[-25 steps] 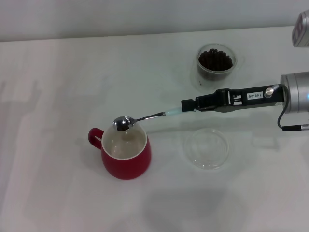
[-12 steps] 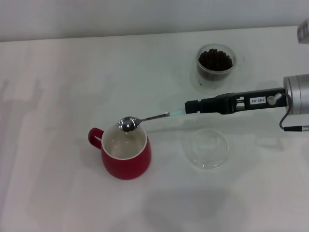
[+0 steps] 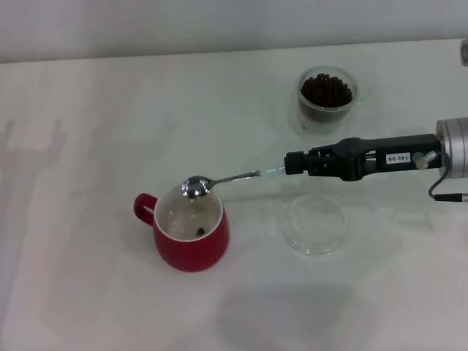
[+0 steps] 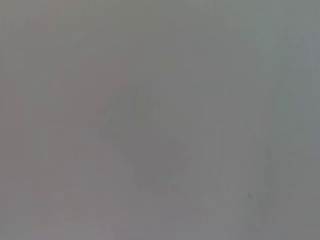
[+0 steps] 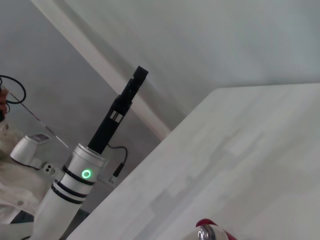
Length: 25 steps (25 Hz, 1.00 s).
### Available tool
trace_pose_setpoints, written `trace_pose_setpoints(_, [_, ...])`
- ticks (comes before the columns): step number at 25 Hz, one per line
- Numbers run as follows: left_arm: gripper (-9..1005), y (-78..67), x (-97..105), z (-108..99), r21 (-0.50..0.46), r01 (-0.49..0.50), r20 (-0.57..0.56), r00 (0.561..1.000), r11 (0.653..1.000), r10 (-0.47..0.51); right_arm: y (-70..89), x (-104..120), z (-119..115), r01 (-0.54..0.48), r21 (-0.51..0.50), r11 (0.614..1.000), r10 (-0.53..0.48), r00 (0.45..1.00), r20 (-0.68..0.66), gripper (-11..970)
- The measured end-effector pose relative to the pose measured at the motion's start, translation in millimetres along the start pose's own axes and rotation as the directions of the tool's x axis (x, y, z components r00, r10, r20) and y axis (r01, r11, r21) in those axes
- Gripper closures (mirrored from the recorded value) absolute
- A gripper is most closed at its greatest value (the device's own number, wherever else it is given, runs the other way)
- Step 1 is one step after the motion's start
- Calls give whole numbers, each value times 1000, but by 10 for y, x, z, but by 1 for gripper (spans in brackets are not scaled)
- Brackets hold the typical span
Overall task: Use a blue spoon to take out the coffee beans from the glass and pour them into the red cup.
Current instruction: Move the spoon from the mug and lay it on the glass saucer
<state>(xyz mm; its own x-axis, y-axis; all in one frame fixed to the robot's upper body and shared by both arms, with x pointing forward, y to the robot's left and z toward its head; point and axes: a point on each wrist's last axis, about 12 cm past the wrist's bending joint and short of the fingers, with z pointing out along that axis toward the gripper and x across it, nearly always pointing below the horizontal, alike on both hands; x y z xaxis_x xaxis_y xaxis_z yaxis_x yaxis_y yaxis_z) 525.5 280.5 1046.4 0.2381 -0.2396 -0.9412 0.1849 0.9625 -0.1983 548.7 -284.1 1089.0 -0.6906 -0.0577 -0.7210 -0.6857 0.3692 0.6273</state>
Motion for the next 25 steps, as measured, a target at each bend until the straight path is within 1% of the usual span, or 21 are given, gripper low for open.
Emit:
trace_pose_setpoints(4, [104,-1,-1,1,0,0,1,1000,1000,0,-6,-20,-78,3,6,1000,-3,999,49,786])
trace_pose_setpoints(5, [104,-1,-1,1,0,0,1,1000,1000,0,-6,-33,-118,2,6,1000,-3,998,63,786])
trace_pose_setpoints(6, [104,-1,-1,0,0,0,1,1000,1000,0,-6,-64,-212,-6,7,1000,5,997,80,786])
trace_pose_setpoints(8, [104,0,-1,-1,0,0,1,1000,1000,0,-9,-76,-247,-14,9,1000,14,997,82,786])
trace_pose_setpoints(13, [105,9,2,-18,-4,-1,-1,1000,1000,1,-50,-125,-522,-89,49,995,84,993,86,785])
trace_pose_setpoints(17, [105,14,4,-29,-6,-1,-3,1000,1000,1,-83,-132,-786,-168,106,980,162,985,60,785])
trace_pose_setpoints(19, [105,15,5,-32,-7,-1,-4,1000,1000,1,-79,-121,-904,-192,129,973,189,981,34,785])
trace_pose_setpoints(25, [105,16,13,-40,-9,0,-8,1000,1000,0,6,-68,-1140,-222,128,967,225,974,-7,784])
